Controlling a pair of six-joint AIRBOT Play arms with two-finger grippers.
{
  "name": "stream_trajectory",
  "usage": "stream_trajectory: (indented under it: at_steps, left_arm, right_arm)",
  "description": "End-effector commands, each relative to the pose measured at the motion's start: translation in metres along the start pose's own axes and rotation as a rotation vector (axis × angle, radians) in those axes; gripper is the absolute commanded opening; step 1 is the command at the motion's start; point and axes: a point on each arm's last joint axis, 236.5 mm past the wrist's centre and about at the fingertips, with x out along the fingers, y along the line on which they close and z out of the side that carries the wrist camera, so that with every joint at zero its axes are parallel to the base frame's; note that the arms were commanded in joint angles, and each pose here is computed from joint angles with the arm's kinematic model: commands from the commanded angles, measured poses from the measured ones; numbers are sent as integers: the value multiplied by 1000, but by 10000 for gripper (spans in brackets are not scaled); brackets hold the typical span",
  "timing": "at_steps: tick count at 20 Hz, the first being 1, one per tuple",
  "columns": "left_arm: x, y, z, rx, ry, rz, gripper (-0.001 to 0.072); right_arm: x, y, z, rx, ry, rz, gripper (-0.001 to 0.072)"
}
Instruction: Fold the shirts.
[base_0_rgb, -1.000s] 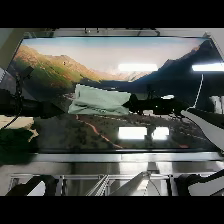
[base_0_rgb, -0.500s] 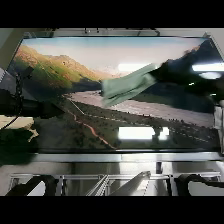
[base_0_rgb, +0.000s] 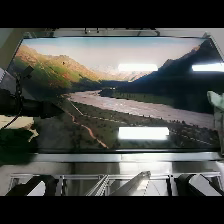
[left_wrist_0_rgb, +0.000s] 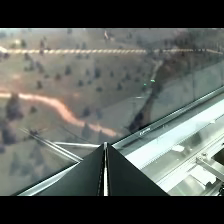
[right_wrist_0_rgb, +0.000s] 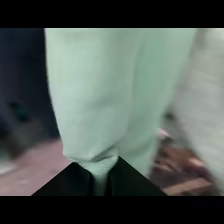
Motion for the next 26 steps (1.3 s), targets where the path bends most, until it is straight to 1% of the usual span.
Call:
stream_trajectory:
  at_steps: [1,3,5,6,7,8,11,13,14,15,17,18,19,20,21,22,24,26]
  left_arm:
    - [0,0,0,1,2,-1,18]
    - [0,0,-1,1,3,-2,18]
    - [0,-1,-2,1,9,-4,18]
    - [0,-1,-3,1,14,-7,18]
    - [0,-2,-4,1,19,-8,18]
    - [0,-2,-4,1,19,-9,18]
    - [0,-2,-4,1,18,-10,18]
    - [0,-2,-4,2,18,-9,18]
    - [0,-2,-4,2,18,-9,18]
    - [0,-2,-4,2,15,-9,18]
    - [0,-4,-2,2,9,-15,18]
    - [-1,-10,1,0,-3,-38,18]
    - [-3,-16,6,3,-22,-59,18]
    - [-7,-23,12,12,-41,-78,18]
    - [-11,-29,18,44,-55,-80,18]
    - [-15,-35,22,78,-67,-78,18]
    - [-18,-47,29,138,-127,-62,17]
    - [-9,-58,19,170,-164,-59,18]
  right_arm:
    - [21,-104,-68,145,145,-233,18]
    - [44,-121,-106,201,205,-244,18]
    - [52,-125,-118,214,233,-245,20]
    - [52,-122,-118,220,234,-236,72]
    - [50,-119,-116,224,236,-225,353]
    - [46,-114,-114,224,246,-213,717]
    - [20,-99,-109,205,307,-194,709]
    - [-2,-80,-97,211,300,-158,708]
    - [-10,-58,-85,222,266,-88,708]
    - [-16,-27,-74,237,226,28,708]
    - [-35,48,-60,169,161,310,695]
    - [-46,82,-62,108,156,421,567]
    - [-56,117,-69,9,154,524,264]
    - [-64,147,-82,-81,170,594,198]
    - [-72,174,-102,-187,195,649,158]
    - [-80,198,-125,-314,210,692,22]
    - [-99,236,-169,-534,200,774,21]
    - [-115,261,-213,-662,173,847,21]
